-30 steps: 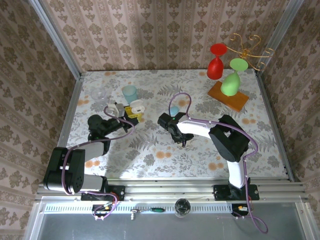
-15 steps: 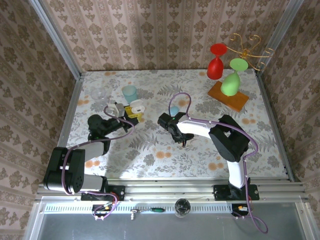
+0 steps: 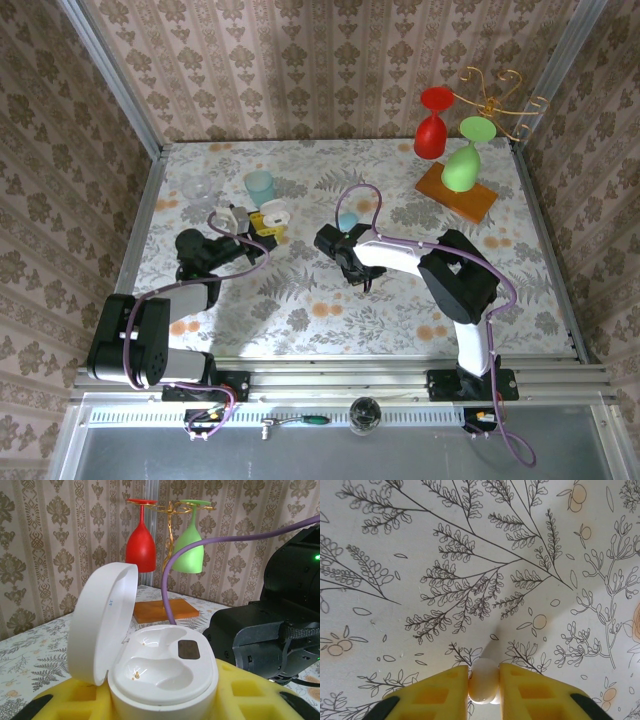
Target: Insert wireless bluetooth earbuds into charging case
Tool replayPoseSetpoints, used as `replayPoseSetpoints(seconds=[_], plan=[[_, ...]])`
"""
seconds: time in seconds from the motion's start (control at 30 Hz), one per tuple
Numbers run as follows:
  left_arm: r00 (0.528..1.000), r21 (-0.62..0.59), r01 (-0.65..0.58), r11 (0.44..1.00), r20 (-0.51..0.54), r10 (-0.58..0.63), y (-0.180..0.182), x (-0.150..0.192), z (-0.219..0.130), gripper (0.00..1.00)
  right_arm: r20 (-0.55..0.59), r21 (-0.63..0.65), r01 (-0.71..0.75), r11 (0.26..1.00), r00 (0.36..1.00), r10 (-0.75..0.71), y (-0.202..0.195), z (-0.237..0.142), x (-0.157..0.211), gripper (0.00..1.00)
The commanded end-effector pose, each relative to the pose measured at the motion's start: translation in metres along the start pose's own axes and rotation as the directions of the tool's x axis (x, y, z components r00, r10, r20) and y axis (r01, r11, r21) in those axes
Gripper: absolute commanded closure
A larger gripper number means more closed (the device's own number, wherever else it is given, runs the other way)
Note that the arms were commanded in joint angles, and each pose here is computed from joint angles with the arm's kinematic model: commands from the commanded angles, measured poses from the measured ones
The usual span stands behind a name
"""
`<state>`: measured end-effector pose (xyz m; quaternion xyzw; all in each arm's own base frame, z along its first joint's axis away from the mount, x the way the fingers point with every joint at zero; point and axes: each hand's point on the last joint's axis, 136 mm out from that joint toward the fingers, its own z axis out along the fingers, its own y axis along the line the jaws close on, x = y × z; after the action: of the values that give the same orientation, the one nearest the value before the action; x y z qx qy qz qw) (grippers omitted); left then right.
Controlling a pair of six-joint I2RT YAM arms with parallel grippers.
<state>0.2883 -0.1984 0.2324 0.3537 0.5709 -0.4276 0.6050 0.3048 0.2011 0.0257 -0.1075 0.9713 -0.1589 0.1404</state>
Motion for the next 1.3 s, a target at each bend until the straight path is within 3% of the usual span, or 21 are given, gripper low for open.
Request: replayPoseSetpoints(seconds=[0.0, 0.1, 0.2, 0.33, 0.63, 0.8, 1.07, 1.27], plan=[[0.997, 0.03, -0.066, 0.997, 0.032, 0.065, -0.003, -0.014, 0.003, 0.8, 0.015, 0.009, -0.008, 1.0, 1.0, 0.008, 0.0, -0.004, -0.005, 0.8], [0.997, 0.031, -0.067, 0.997, 0.032, 0.066, -0.003, -0.014, 0.003, 0.8, 0.015, 0.008, -0.01, 1.0, 1.0, 0.01, -0.001, -0.005, -0.005, 0.81], [0.997, 0.033, -0.068, 0.997, 0.032, 0.067, -0.004, -0.014, 0.003, 0.8, 0.006, 0.012, -0.008, 1.0, 1.0, 0.008, -0.002, -0.002, -0.003, 0.72], [0.997, 0.033, -0.069, 0.997, 0.033, 0.068, -0.005, -0.014, 0.003, 0.8, -0.012, 0.014, -0.003, 1.0, 1.0, 0.003, 0.0, 0.004, 0.0, 0.71], [0.997, 0.031, -0.069, 0.997, 0.033, 0.068, -0.005, -0.014, 0.002, 0.8, -0.014, 0.001, -0.003, 1.0, 1.0, 0.004, 0.003, 0.005, -0.002, 0.82], [0.996, 0.024, -0.081, 0.996, 0.031, 0.08, -0.005, -0.012, 0.004, 0.8, 0.035, -0.047, -0.042, 0.998, 0.998, 0.044, -0.002, -0.015, -0.009, 0.83], [0.99, 0.037, -0.138, 0.99, 0.014, 0.137, -0.009, 0.004, 0.028, 0.81, 0.101, -0.318, -0.172, 0.932, 0.972, 0.213, -0.011, -0.061, -0.022, 0.81], [0.984, 0.041, -0.179, 0.983, 0.001, 0.179, -0.012, 0.019, 0.059, 0.81, 0.077, -0.591, -0.243, 0.769, 0.932, 0.354, -0.017, -0.103, -0.028, 0.78]])
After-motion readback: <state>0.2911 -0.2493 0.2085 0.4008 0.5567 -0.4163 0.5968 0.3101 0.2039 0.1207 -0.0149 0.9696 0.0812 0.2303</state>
